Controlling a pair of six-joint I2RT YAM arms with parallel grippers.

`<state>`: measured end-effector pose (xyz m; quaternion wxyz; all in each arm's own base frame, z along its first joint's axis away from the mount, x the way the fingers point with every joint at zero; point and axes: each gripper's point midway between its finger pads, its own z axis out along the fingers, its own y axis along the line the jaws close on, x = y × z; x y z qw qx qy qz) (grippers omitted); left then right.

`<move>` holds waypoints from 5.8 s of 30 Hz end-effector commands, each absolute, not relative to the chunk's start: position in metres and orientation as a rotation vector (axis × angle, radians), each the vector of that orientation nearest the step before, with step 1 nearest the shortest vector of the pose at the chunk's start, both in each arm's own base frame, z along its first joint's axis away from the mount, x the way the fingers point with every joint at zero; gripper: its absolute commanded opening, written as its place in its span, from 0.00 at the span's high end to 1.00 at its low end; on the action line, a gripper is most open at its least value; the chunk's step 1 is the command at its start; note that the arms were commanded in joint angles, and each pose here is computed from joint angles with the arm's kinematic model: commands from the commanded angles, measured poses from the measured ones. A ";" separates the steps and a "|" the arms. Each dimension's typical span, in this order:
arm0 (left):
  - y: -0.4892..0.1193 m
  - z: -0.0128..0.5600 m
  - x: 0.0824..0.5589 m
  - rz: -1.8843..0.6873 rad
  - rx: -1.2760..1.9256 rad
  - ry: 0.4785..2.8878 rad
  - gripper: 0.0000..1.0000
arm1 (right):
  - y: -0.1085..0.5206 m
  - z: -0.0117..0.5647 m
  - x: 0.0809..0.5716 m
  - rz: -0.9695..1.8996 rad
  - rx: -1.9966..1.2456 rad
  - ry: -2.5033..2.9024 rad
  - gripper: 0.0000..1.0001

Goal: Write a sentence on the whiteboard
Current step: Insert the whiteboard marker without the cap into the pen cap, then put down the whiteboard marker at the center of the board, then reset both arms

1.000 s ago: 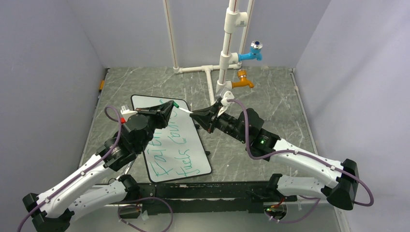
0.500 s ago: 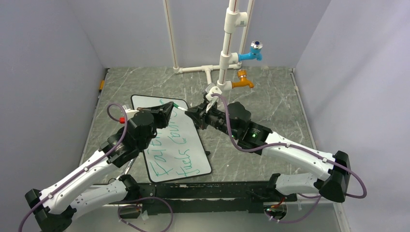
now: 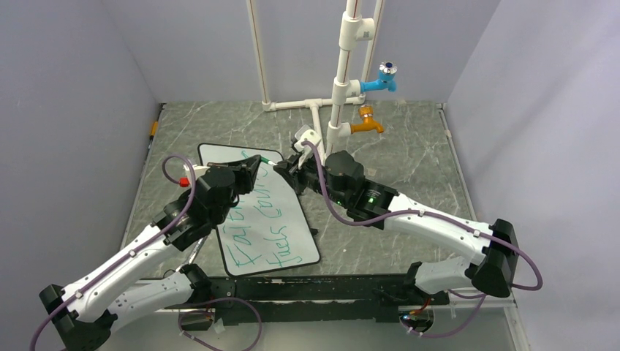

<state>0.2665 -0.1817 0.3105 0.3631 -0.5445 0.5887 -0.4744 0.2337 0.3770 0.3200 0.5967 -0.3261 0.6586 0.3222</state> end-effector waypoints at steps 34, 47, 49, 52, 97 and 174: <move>-0.230 0.426 0.220 -1.787 -0.800 1.347 1.00 | 0.429 0.379 0.249 1.086 -0.655 1.368 1.00; -0.245 0.417 0.221 -1.717 -0.757 1.494 1.00 | 0.419 0.376 0.258 0.851 -0.763 1.331 1.00; -0.239 0.415 0.222 -1.680 -0.774 1.495 0.95 | 0.413 0.380 0.260 0.831 -0.738 1.332 1.00; -0.230 0.413 0.222 -1.646 -0.775 1.476 0.81 | 0.407 0.385 0.264 0.807 -0.706 1.335 1.00; -0.071 0.374 0.223 -0.193 -0.109 1.591 0.01 | 0.205 0.135 0.223 0.440 -0.087 1.995 1.00; -0.032 0.324 0.211 0.033 -0.020 1.542 0.00 | 0.116 0.343 0.206 0.520 0.060 1.464 0.00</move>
